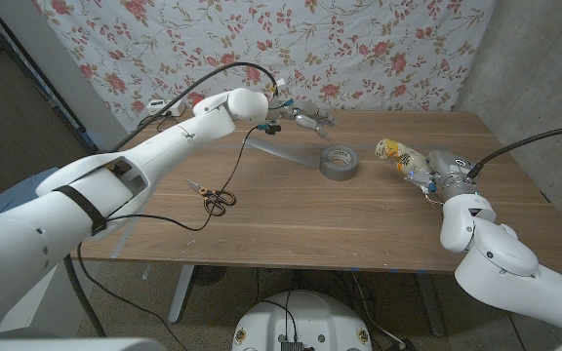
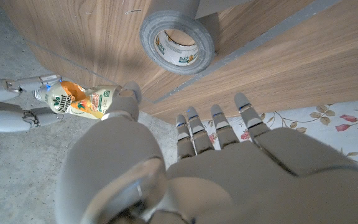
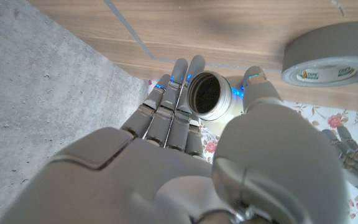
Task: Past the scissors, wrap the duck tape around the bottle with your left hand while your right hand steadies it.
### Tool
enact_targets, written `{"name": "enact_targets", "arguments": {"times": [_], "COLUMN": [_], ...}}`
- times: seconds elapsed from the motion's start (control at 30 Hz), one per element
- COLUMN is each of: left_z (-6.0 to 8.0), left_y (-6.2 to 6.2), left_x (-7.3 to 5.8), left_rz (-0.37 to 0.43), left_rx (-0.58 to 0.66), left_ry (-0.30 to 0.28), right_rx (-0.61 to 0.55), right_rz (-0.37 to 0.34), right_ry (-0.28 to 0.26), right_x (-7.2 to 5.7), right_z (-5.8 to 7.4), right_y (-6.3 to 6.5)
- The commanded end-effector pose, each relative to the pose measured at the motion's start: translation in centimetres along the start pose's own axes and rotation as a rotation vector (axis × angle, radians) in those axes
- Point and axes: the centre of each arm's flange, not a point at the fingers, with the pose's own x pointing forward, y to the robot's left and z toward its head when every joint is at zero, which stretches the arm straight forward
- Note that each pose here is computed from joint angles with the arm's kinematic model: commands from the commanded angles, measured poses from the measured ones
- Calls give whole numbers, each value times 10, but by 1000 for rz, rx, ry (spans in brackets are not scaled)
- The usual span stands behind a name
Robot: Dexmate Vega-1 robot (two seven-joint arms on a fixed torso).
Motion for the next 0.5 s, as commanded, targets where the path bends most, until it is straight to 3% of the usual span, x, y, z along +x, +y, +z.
{"name": "enact_targets", "arguments": {"times": [0.03, 0.27, 0.5], "left_z": [22, 33, 43], "left_y": [-5, -10, -16], "left_x": [15, 23, 30], "left_rz": [-73, -131, -155], "left_rx": [152, 216, 333], "left_ry": [-27, -36, -1], "right_rx": [115, 128, 162], "right_rz": [-91, -106, -132], "right_ry": [-18, -36, -42], "right_x": [3, 6, 8], "right_z": [-10, -8, -10], "right_y": [-4, -7, -8]}}
